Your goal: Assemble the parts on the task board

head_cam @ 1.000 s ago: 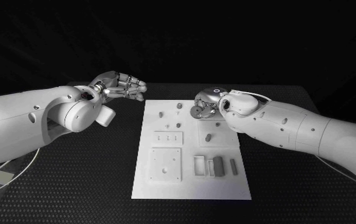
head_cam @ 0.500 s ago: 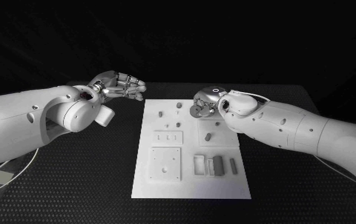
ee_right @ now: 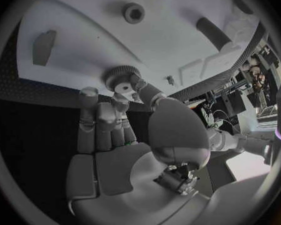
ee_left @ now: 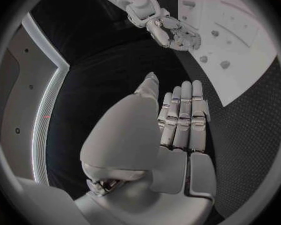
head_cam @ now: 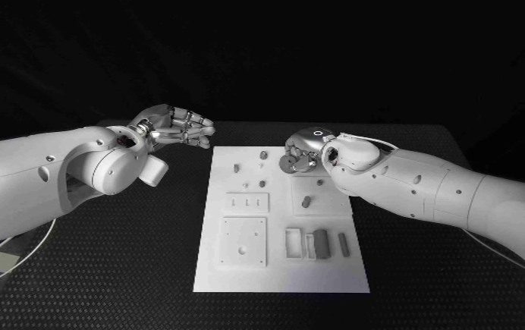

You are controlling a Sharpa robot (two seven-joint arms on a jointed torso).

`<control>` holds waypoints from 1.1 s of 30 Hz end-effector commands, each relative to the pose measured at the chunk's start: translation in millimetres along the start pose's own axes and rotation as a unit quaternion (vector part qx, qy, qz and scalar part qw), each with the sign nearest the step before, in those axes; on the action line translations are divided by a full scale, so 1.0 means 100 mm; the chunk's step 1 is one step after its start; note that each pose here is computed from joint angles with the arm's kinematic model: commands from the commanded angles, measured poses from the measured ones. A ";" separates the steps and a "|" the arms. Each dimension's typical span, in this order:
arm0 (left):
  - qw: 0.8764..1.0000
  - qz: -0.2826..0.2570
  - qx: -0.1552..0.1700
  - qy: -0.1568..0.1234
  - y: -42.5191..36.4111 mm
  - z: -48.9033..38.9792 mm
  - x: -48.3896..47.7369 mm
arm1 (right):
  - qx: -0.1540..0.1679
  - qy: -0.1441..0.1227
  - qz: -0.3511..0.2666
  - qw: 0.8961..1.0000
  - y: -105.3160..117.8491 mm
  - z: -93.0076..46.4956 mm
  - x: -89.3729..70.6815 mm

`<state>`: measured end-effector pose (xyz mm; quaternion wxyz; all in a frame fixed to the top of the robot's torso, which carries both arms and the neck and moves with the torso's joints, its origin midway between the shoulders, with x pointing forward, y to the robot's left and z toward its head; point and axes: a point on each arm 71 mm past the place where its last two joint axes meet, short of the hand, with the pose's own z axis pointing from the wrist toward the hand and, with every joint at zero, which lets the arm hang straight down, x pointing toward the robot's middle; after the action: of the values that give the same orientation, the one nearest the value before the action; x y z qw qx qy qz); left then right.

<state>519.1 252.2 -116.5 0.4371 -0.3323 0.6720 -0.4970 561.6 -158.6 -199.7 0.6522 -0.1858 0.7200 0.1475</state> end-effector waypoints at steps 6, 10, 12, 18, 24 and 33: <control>1.000 0.000 0.004 0.009 -0.017 0.006 0.025 | 0.004 0.028 -0.010 1.000 -0.03 -0.03 0.13; 1.000 0.000 0.004 0.008 -0.016 0.004 0.021 | 0.004 0.018 -0.012 1.000 -0.02 -0.04 0.11; 1.000 0.000 0.004 0.008 -0.015 0.003 0.017 | 0.004 0.012 -0.015 1.000 -0.02 -0.05 0.10; 1.000 0.000 0.005 0.006 -0.013 -0.005 0.006 | 0.003 -0.002 -0.022 1.000 0.03 -0.06 0.06; 1.000 0.000 0.005 0.005 -0.011 -0.008 0.000 | -0.001 -0.021 -0.029 0.999 0.09 -0.07 -0.02; 1.000 0.000 0.005 0.005 -0.010 -0.020 -0.003 | -0.024 -0.060 -0.057 0.996 0.23 -0.09 -0.16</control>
<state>518.1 255.1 -116.5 0.4379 -0.3339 0.6714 -0.4960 546.2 -143.4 -186.7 0.6798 -0.2160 0.6849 0.1489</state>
